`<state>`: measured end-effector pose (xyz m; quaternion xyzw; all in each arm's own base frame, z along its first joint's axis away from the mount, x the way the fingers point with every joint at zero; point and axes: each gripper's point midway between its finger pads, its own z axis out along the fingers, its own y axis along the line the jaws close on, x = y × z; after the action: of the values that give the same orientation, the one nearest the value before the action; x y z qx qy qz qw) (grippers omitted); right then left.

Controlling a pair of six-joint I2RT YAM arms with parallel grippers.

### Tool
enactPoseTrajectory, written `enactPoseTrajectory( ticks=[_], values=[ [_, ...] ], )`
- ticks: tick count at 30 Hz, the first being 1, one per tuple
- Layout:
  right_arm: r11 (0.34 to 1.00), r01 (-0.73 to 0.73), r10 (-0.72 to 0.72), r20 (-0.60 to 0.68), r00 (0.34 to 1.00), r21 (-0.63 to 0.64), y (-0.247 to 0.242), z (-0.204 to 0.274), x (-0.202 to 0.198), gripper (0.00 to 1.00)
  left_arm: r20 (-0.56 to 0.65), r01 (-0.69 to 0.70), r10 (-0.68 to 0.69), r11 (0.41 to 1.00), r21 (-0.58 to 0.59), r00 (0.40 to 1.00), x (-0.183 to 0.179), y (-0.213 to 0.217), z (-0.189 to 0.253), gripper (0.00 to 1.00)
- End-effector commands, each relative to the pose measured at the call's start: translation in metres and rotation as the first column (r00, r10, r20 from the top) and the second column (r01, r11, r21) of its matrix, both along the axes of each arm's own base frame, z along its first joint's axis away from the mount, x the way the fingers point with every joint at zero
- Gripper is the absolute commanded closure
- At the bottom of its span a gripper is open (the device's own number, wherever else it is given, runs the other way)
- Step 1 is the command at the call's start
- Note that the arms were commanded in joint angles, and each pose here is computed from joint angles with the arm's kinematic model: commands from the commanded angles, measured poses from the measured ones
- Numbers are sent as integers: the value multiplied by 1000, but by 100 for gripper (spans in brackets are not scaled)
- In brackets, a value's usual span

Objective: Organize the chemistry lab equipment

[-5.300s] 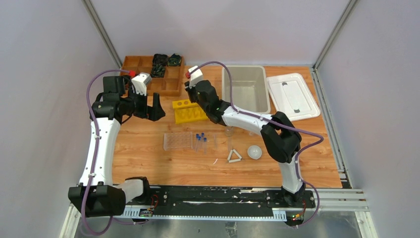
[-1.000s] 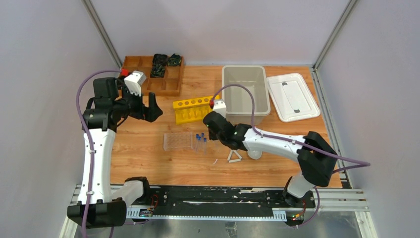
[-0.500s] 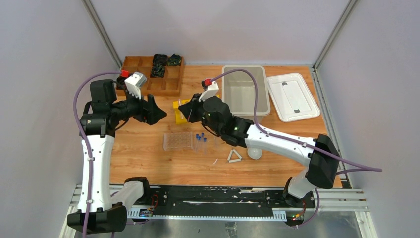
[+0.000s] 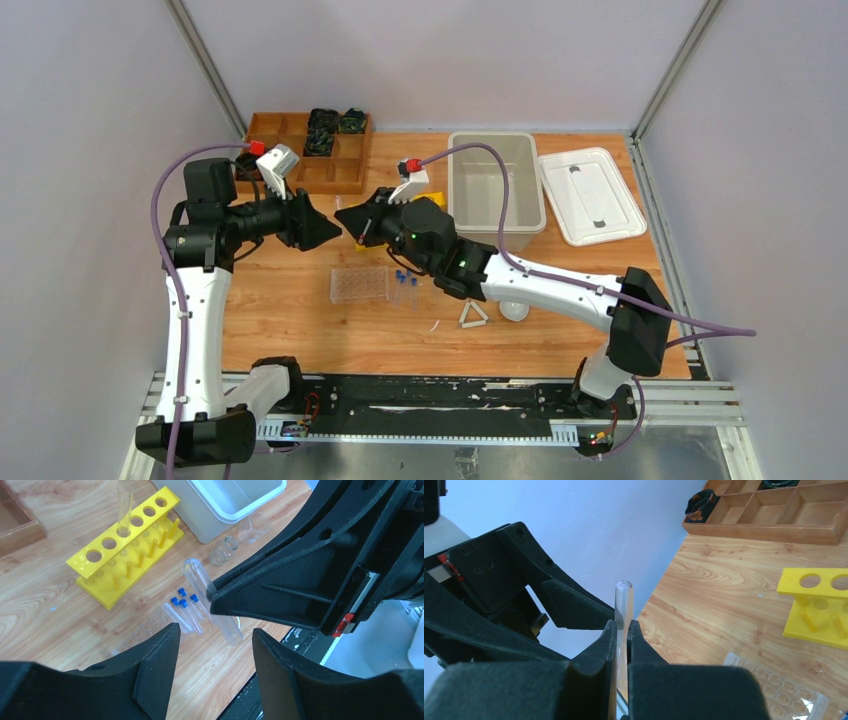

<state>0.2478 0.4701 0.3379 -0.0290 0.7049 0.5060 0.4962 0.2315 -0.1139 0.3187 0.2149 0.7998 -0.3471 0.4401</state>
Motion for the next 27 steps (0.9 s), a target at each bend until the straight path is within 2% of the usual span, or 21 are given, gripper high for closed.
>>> enactPoseTrajectory(
  ticks=[1, 6, 15, 23, 27],
  values=[
    [994, -36, 34, 23, 999, 107, 13, 33, -11, 100, 0, 29, -29, 999, -44, 1000, -4, -5, 10, 40],
    [992, -53, 50, 31, 998, 117, 19, 37, -16, 100, -19, 35, -36, 998, -57, 999, -4, -7, 8, 44],
    [993, -28, 18, 94, 995, 111, 17, 45, -20, 100, -35, 33, -35, 998, -60, 999, -4, -7, 3, 64],
    [994, -22, 4, 164, 986, 109, 19, 57, -25, 100, -56, 48, -53, 995, -82, 997, -6, -10, 0, 66],
    [994, -25, 6, 180, 984, 102, 20, 58, -28, 100, -66, 52, -58, 995, -87, 996, -6, -10, -2, 78]
  ],
)
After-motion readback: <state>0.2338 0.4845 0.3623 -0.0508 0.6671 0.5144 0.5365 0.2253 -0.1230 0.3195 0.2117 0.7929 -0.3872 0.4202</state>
